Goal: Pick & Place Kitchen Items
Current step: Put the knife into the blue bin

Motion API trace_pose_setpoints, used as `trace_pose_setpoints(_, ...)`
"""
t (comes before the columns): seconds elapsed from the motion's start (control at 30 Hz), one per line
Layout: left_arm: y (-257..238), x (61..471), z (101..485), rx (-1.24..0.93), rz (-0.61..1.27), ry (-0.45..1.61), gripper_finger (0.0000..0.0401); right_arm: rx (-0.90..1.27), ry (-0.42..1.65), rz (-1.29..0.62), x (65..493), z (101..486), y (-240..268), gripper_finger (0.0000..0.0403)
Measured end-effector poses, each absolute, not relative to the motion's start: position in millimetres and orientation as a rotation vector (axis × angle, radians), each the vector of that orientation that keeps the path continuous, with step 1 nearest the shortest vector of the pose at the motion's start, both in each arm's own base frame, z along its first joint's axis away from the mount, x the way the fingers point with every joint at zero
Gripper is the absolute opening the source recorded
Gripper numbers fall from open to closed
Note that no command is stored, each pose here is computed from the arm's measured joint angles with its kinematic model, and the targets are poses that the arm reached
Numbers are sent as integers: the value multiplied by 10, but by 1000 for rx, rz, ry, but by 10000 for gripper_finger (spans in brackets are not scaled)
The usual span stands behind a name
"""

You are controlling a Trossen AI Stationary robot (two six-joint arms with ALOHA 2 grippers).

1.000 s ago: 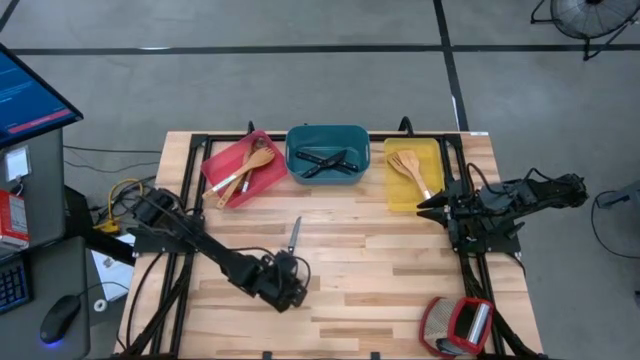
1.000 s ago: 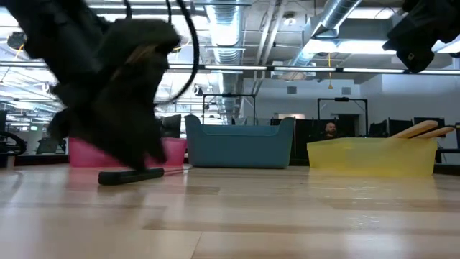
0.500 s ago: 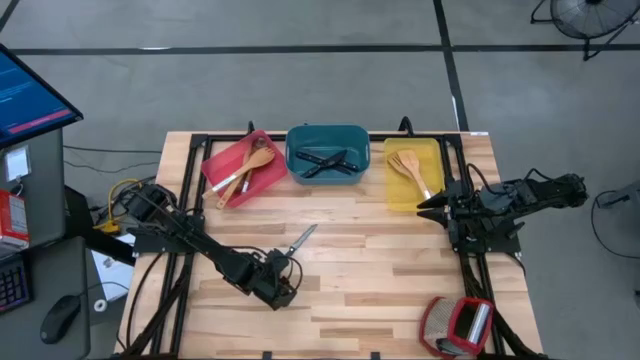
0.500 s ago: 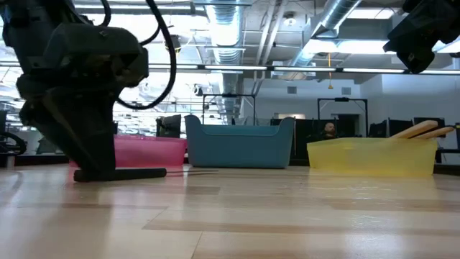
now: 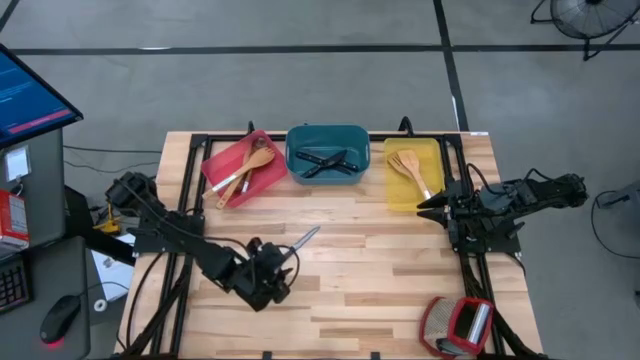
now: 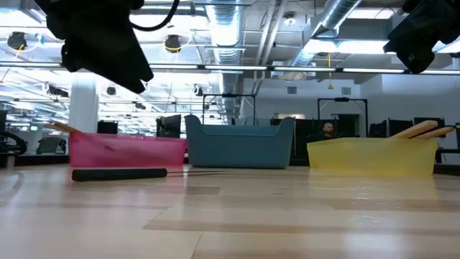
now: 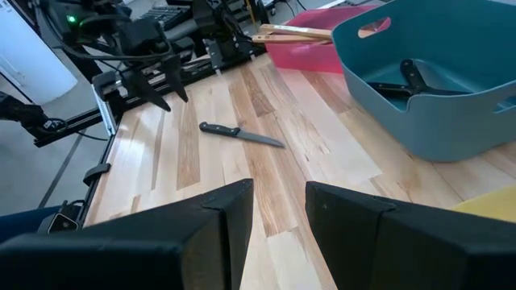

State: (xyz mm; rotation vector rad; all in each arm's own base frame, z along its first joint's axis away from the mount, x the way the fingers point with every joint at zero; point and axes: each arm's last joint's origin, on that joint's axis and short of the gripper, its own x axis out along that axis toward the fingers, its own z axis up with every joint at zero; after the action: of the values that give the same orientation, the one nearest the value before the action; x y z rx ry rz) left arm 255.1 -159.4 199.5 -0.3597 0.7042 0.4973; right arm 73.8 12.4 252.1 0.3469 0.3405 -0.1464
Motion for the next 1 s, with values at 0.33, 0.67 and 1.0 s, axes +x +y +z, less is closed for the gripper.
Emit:
trace_pose_setpoints(0.33, -1581, 2446, 1535, -255, 613, 704, 149, 344, 348, -148, 735, 2513, 123, 126)
trace_pose_setpoints(0.67, -1483, 2332, 1267, -357, 667, 621, 149, 344, 348, -149, 734, 2513, 122, 126)
trace_pose_setpoints(1.0, -1530, 2380, 991, -371, 658, 606, 149, 344, 349, -148, 734, 2513, 123, 126)
